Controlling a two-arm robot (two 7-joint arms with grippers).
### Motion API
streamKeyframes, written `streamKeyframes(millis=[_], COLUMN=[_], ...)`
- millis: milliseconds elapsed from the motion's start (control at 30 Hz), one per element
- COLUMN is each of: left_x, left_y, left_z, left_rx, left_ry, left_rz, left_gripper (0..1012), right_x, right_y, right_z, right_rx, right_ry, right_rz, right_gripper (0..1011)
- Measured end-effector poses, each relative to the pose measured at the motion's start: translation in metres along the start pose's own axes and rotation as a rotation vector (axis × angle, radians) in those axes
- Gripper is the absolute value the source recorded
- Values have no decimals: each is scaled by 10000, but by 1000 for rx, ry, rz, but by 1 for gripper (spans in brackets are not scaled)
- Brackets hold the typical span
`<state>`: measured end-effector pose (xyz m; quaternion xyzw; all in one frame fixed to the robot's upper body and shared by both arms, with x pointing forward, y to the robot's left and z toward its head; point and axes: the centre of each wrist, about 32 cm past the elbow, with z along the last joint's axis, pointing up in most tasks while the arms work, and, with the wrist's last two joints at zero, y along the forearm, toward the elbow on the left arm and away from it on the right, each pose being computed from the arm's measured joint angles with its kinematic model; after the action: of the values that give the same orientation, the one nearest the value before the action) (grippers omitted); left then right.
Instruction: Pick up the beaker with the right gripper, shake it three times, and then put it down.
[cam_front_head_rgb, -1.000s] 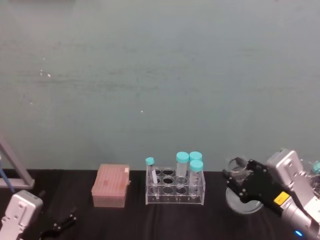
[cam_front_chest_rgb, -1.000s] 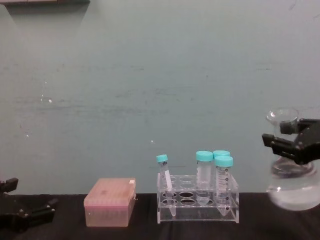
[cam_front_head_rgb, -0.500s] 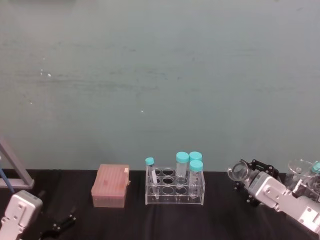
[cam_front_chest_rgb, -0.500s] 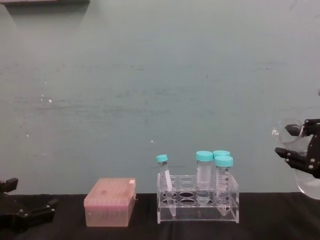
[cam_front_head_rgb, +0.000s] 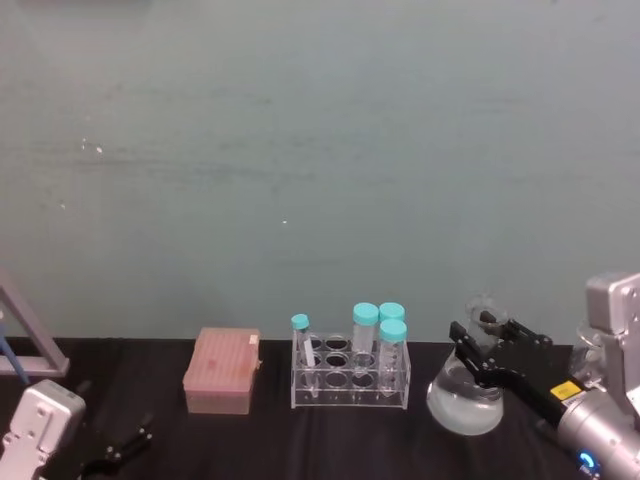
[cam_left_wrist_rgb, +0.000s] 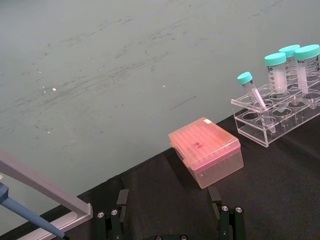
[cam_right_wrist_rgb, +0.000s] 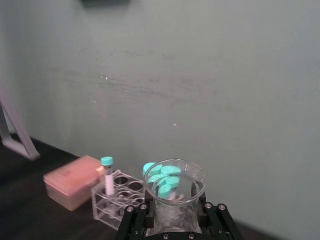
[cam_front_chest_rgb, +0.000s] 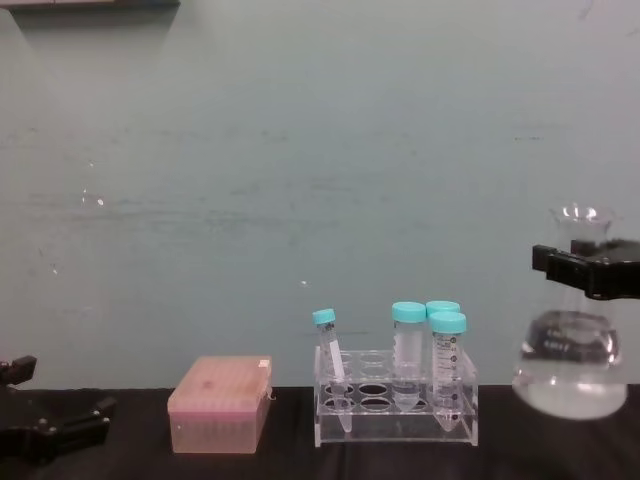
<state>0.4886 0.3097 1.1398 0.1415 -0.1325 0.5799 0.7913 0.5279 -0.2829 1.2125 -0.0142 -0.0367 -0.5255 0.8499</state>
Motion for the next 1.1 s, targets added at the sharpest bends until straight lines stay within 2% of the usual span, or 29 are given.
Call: streamKeyframes(millis=[33,67,233,700,1100], left_x=[0,0,0,0,0], left_y=[0,0,0,0,0], left_z=[0,0,0,0,0], left_rx=[0,0,0,0,0], left_ry=[0,0,0,0,0], left_rz=[0,0,0,0,0], left_gripper=[1000,1000,1000,1000,1000], right_x=[-17,-26,-65,-120,-139], right_y=[-1,-3,-10,-15,-14], right_z=[-6,-8,-15,-13,-17], right_rx=[-12,-17,-40,-83,-92], right_ry=[43,59,102,76,68], right_rz=[-3,-3,-7,-12,-9], right_gripper=[460,460,461,460,461])
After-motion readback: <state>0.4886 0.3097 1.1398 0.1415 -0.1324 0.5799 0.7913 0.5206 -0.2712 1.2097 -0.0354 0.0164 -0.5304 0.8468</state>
